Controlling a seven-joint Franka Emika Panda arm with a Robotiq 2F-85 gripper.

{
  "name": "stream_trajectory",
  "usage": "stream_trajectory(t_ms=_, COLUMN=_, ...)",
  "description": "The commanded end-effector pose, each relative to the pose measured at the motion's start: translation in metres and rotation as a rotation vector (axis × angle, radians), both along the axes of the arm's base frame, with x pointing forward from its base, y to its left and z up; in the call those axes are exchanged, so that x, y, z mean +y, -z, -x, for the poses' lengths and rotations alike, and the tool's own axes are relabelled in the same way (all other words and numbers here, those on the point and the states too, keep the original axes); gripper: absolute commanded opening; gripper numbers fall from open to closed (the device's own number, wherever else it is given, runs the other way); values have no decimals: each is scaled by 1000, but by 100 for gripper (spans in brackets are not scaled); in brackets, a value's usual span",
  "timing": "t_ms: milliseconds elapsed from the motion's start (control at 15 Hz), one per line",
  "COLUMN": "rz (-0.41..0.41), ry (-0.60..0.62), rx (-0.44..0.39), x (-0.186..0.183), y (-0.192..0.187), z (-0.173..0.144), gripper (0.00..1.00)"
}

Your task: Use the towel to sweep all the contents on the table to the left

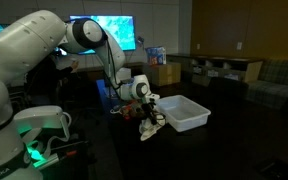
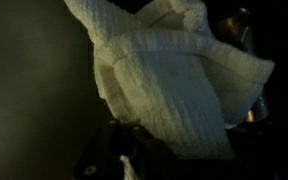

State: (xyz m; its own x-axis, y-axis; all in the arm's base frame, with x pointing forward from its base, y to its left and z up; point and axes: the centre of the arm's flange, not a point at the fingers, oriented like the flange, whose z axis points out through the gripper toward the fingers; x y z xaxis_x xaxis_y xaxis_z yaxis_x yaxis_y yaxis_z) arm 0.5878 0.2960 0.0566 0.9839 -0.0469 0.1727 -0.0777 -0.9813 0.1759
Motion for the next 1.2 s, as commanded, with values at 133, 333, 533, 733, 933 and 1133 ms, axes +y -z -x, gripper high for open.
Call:
stream_trajectory(t_ms=133, rz=-84, ry=-103, rx=30, x=72, y=-7, z=13, gripper=3)
stream_trajectory(t_ms=333, rz=-129, ry=-148, rx=47, x=103, y=-16, z=28, gripper=3)
stream_trajectory(t_ms=533, rz=-166, ry=-165, rx=44, x=132, y=-24, z=40, gripper=3)
stream_trajectory(t_ms=733, rz=-209, ry=-153, rx=43, x=158, y=-34, z=49, gripper=3)
stream_trajectory(t_ms=933, rz=-256, ry=-135, rx=34, x=179, y=-44, z=54, gripper=3)
stream_trajectory(t_ms=1133, rz=-299, ry=-123, rx=25, x=188, y=-52, z=55, gripper=3)
